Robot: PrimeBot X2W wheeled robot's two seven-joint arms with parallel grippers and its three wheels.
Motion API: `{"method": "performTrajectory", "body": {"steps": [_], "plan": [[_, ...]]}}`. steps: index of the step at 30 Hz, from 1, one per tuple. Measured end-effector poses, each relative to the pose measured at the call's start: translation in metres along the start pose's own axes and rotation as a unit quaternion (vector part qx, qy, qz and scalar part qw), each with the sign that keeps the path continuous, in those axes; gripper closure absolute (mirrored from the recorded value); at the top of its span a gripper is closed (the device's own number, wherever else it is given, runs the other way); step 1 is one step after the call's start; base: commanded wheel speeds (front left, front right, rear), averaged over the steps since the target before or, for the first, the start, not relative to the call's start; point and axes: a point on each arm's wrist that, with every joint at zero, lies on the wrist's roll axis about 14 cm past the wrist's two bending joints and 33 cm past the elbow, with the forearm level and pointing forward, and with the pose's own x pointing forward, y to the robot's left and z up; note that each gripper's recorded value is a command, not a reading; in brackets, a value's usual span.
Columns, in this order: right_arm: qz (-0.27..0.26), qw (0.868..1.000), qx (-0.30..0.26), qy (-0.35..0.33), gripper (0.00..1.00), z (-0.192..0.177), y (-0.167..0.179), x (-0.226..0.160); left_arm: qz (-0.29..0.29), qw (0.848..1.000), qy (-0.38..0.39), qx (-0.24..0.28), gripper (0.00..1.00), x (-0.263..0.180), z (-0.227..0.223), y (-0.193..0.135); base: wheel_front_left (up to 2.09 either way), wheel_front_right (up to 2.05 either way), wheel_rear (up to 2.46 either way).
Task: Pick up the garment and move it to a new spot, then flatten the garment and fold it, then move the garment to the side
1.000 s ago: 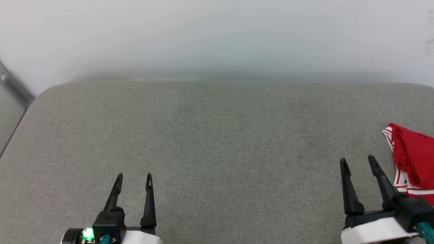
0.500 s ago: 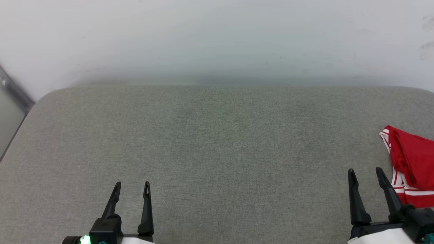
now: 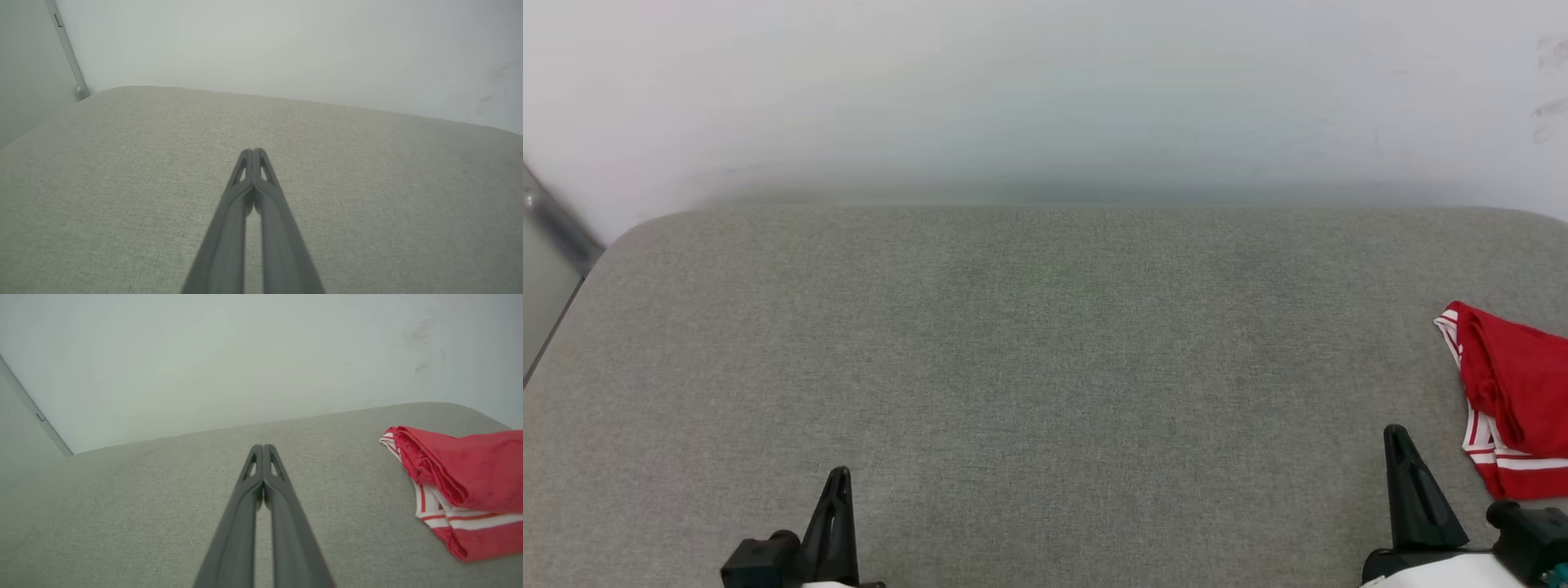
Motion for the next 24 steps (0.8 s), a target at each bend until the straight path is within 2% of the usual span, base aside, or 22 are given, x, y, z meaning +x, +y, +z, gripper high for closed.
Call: {"method": "performTrajectory", "body": {"steps": [12,24], "plan": [[-0.027,0.993,0.111,0.012,1.00,-0.006,-0.009,0.003,0.013,0.993,0.026,-0.119,1.00,0.007,-0.007,0.005,0.00,0.00,0.00],[-0.044,0.977,0.206,0.018,1.00,-0.008,-0.014,0.007,0.020,0.975,0.038,-0.219,1.00,0.016,-0.009,0.009,0.00,0.00,0.00]]}}
